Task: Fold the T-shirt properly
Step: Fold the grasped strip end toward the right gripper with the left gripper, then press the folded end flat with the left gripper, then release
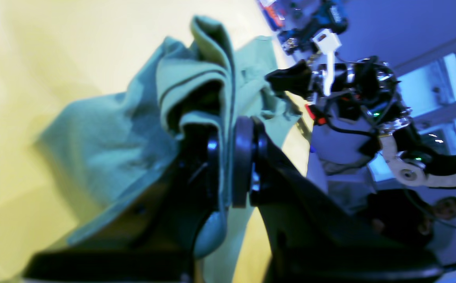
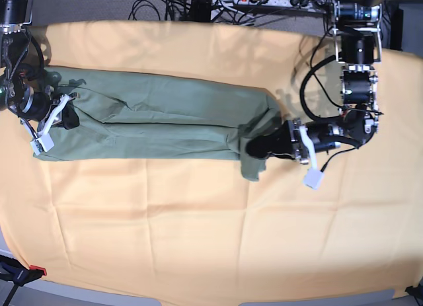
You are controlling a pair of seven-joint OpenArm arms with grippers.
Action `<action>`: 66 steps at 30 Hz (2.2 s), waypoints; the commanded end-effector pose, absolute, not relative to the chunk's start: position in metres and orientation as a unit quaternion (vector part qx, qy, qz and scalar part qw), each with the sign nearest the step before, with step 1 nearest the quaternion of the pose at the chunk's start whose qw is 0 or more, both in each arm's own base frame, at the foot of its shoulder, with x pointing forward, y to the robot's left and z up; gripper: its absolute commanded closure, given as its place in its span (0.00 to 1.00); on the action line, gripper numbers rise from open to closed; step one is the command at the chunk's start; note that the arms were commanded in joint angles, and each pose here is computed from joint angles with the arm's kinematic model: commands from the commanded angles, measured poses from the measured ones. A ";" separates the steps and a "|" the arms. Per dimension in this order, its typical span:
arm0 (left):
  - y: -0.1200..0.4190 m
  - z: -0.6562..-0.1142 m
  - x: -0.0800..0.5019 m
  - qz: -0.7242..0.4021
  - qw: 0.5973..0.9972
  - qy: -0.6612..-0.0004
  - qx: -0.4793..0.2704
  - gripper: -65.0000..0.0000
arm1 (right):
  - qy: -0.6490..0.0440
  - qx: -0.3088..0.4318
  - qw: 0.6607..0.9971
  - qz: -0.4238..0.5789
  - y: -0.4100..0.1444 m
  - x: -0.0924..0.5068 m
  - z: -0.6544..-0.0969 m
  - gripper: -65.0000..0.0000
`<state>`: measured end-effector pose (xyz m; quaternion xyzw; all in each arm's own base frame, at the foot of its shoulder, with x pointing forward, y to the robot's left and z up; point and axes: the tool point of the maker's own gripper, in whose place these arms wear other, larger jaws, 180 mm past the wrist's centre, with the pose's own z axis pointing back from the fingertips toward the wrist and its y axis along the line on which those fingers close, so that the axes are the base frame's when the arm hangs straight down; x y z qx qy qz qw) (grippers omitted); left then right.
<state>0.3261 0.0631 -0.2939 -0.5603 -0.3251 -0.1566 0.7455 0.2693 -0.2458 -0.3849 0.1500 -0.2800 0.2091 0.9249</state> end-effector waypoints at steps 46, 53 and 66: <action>0.045 -0.248 0.370 -0.066 0.664 -0.453 -0.591 1.00 | -0.270 0.145 0.925 0.225 -0.248 0.267 -0.385 1.00; 0.061 -0.297 0.383 -0.076 0.763 -0.435 -0.471 1.00 | -0.270 0.145 0.925 0.225 -0.248 0.267 -0.385 1.00; 0.001 -0.340 0.350 -0.203 0.807 -0.347 -0.433 1.00 | -0.271 0.146 0.925 0.225 -0.247 0.267 -0.384 1.00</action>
